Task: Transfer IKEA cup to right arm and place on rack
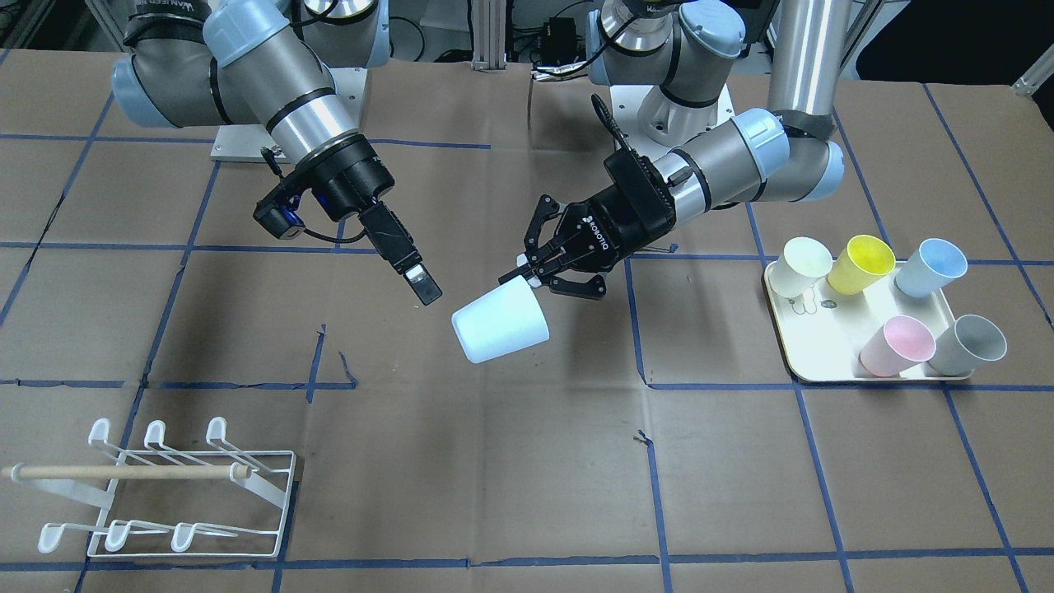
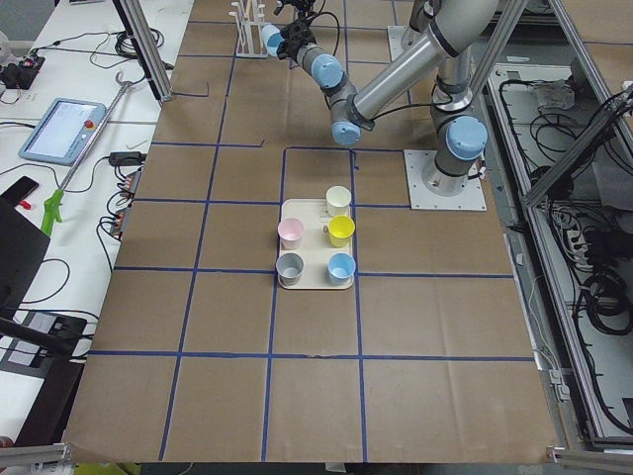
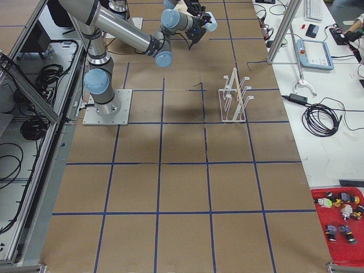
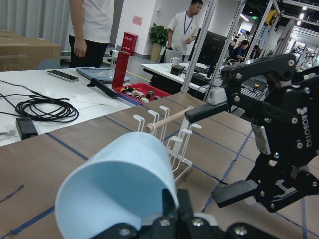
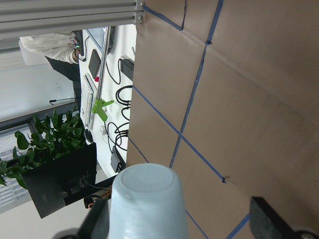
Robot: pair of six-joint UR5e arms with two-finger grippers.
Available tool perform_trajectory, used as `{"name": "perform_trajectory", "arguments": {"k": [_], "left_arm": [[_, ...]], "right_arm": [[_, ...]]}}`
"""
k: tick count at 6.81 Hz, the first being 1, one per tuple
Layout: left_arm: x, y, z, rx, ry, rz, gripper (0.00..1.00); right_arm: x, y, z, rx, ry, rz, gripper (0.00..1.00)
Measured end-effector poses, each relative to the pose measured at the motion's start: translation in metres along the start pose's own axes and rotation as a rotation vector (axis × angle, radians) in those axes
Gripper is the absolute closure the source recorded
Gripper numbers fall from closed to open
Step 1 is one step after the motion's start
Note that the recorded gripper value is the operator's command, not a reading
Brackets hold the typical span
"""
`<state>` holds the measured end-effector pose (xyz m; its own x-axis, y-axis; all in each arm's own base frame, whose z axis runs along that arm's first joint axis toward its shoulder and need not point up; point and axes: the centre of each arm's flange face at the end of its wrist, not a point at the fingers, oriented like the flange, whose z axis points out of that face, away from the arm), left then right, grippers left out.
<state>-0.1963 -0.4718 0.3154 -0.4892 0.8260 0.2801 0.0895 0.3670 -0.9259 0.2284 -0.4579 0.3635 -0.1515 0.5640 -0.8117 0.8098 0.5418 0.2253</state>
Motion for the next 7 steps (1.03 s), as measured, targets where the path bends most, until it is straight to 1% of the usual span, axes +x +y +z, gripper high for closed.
{"name": "perform_trajectory", "arguments": {"k": [2, 4, 7], "left_arm": [[0.001, 0.0, 0.0, 0.004, 0.0, -0.001, 1.0], [0.001, 0.0, 0.0, 0.004, 0.0, -0.002, 1.0], [0.001, 0.0, 0.0, 0.004, 0.0, -0.003, 1.0]], "right_arm": [[-0.007, 0.003, 0.015, -0.017, 0.003, 0.009, 0.04], [-0.013, 0.008, 0.031, -0.035, 0.009, 0.001, 0.04], [-0.02, 0.006, 0.041, -0.038, 0.008, -0.003, 0.05]]}}
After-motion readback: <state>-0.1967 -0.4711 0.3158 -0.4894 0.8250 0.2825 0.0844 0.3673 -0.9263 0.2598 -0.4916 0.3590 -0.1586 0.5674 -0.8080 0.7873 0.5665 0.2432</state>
